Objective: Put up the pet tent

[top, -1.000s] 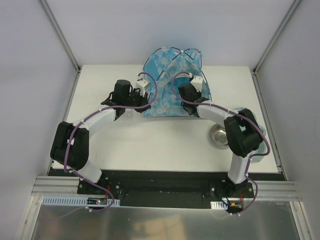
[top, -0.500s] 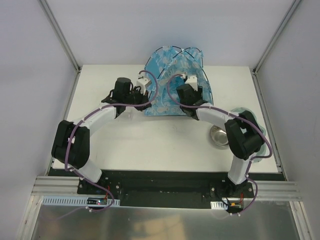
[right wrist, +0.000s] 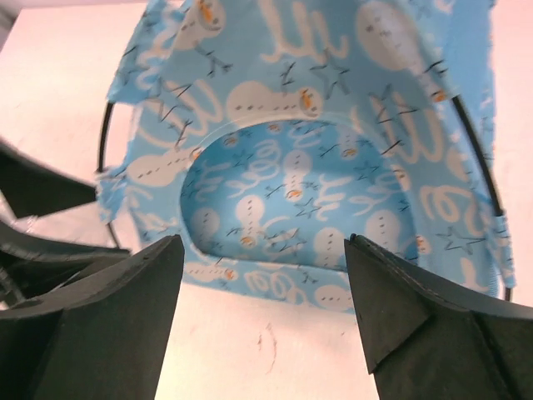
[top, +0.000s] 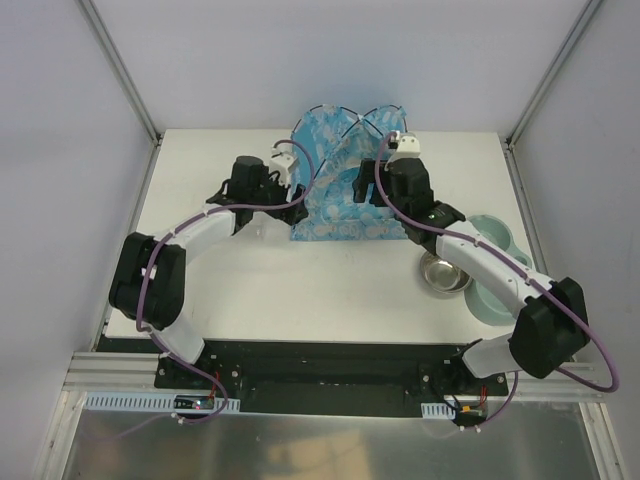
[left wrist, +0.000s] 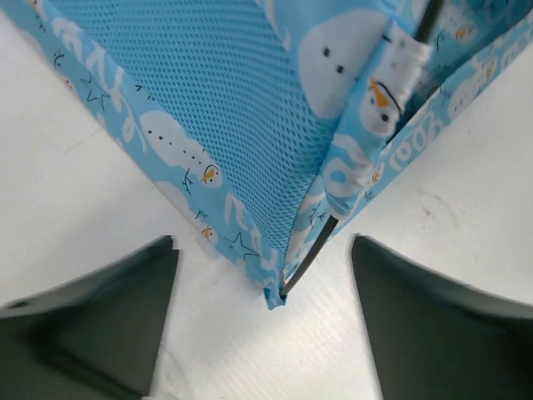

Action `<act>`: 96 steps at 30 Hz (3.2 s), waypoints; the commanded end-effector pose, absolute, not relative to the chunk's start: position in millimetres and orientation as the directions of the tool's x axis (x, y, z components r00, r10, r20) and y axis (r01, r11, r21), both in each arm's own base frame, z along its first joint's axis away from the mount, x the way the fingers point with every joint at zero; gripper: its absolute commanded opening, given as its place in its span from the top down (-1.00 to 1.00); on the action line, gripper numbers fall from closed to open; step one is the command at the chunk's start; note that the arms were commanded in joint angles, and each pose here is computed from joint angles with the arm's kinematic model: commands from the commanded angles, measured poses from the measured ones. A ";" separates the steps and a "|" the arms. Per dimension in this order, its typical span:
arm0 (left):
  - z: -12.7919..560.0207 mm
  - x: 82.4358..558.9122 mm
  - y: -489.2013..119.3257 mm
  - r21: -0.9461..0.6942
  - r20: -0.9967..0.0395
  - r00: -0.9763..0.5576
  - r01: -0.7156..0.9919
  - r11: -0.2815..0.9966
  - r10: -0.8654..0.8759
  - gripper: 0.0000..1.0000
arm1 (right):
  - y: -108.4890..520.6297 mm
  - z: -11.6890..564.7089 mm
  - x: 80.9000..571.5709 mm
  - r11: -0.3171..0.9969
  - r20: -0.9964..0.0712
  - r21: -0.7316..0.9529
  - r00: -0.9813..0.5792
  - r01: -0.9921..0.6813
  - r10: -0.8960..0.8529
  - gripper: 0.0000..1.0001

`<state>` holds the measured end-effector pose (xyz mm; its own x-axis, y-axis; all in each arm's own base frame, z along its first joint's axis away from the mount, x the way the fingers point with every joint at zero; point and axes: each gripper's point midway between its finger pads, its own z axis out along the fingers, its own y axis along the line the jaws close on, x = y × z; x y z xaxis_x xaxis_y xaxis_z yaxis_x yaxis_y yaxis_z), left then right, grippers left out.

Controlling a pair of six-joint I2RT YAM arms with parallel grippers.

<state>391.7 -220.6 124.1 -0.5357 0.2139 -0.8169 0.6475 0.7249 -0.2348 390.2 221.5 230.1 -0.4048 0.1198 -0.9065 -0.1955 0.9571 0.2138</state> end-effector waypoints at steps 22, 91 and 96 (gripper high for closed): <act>151.6 345.5 -31.9 -0.170 -0.699 -0.598 -0.392 0.904 -0.392 -0.98 | 202.5 221.3 341.0 0.926 -0.783 0.365 -0.571 -0.098 0.248 -0.75; 50.9 396.6 28.1 -0.440 -0.054 -0.118 -0.889 0.129 -0.992 0.98 | 227.1 210.4 315.5 0.819 -0.609 0.572 -0.693 -0.045 0.387 -0.74; 63.5 392.2 19.6 -0.473 -0.037 -0.145 -0.869 0.145 -0.989 1.00 | 239.2 215.7 304.7 0.762 -0.552 0.646 -0.722 -0.053 0.418 -0.75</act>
